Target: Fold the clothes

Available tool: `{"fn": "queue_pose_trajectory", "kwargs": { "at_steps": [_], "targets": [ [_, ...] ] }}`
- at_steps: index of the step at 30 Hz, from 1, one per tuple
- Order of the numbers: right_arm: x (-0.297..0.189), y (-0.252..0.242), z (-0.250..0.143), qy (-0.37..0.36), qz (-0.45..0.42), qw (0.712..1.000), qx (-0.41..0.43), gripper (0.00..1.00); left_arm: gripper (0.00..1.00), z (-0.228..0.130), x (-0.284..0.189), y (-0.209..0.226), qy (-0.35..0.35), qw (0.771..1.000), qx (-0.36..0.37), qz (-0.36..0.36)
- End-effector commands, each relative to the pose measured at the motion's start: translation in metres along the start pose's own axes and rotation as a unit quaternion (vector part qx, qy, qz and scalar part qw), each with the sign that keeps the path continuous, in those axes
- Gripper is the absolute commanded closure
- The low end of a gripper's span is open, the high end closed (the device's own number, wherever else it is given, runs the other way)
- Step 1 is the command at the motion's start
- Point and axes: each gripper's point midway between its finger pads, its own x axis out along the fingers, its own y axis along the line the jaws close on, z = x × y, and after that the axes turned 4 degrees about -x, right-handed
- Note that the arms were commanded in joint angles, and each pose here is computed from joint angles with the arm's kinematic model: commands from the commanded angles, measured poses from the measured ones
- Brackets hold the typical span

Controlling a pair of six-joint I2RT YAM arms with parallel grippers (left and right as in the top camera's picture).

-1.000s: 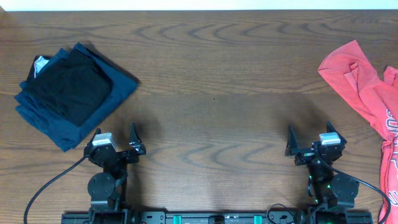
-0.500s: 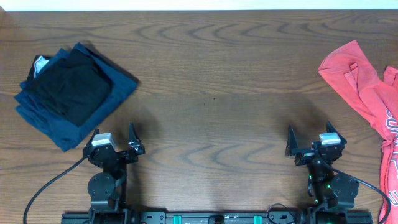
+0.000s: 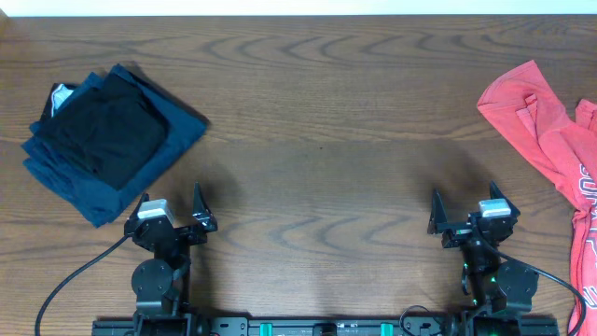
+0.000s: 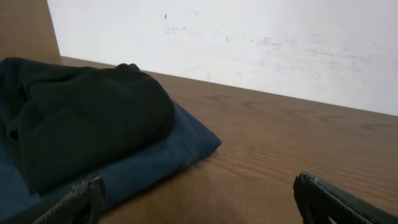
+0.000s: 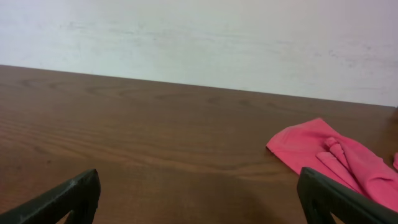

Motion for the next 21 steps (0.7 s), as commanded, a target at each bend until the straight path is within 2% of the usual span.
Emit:
{"fn": "queue_pose_trajectory", "kwargs": {
  "at_steps": [1, 21],
  "targets": [
    [0.0000, -0.0024, -0.0019, 0.002, -0.004, 1.000, -0.003, 0.01, 0.02, -0.0160, 0.0016, 0.0109, 0.020, 0.999, 0.012, 0.025],
    [0.0000, -0.0034, -0.0009, 0.000, -0.007, 1.000, -0.005, 0.01, 0.02, -0.0159, 0.0016, 0.0108, 0.020, 0.999, 0.012, 0.025]
  ]
}}
